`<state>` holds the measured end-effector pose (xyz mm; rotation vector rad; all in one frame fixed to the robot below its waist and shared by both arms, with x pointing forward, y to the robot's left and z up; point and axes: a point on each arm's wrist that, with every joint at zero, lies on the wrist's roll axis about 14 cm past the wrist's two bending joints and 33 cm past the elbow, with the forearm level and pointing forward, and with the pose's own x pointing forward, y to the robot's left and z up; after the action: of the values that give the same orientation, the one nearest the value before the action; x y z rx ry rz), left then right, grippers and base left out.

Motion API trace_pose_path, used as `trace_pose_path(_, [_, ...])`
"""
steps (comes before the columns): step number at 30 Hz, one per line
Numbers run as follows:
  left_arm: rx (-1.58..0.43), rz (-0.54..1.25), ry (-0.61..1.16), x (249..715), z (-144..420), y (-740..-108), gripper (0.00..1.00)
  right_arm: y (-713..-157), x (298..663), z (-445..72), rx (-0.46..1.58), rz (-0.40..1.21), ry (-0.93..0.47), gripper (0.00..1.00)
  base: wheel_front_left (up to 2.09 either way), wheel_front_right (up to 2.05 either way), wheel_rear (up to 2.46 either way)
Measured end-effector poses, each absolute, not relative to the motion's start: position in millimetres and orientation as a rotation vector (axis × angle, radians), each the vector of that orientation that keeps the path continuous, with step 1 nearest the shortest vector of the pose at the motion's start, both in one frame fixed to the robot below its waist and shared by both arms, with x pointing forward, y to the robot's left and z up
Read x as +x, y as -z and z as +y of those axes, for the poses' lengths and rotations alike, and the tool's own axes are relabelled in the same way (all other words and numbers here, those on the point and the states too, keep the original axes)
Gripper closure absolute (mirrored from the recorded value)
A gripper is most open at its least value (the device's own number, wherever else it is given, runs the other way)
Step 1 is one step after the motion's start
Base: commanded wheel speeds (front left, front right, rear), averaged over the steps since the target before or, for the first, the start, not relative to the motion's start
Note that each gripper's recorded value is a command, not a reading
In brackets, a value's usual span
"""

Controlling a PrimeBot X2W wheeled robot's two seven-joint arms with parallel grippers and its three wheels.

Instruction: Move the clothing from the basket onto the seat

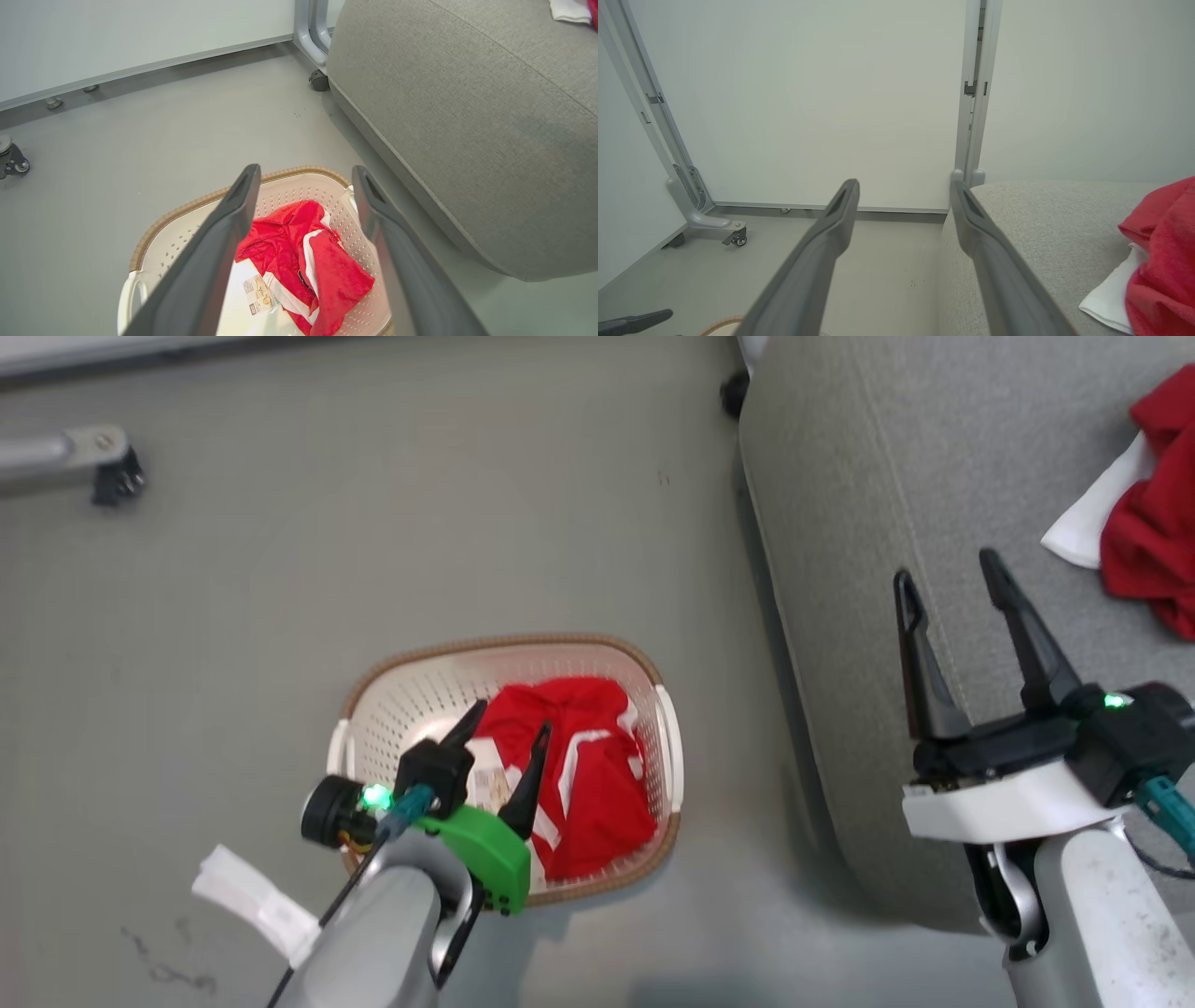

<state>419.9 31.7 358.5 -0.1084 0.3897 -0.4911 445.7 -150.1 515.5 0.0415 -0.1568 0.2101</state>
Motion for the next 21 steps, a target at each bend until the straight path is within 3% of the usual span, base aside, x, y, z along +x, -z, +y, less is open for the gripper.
trace_pose_path(9, [-0.015, 0.639, 0.661, 434, 5, -265, 0.00, -483, 488, -159, 0.058, -0.132, -0.176, 0.00, 0.00, 0.00, 0.00])
trace_pose_path(21, [0.024, 0.996, 0.755, 409, -8, -151, 0.00, -406, 510, -172, 0.094, 0.004, -0.120, 0.00, 0.00, 0.00, 0.00])
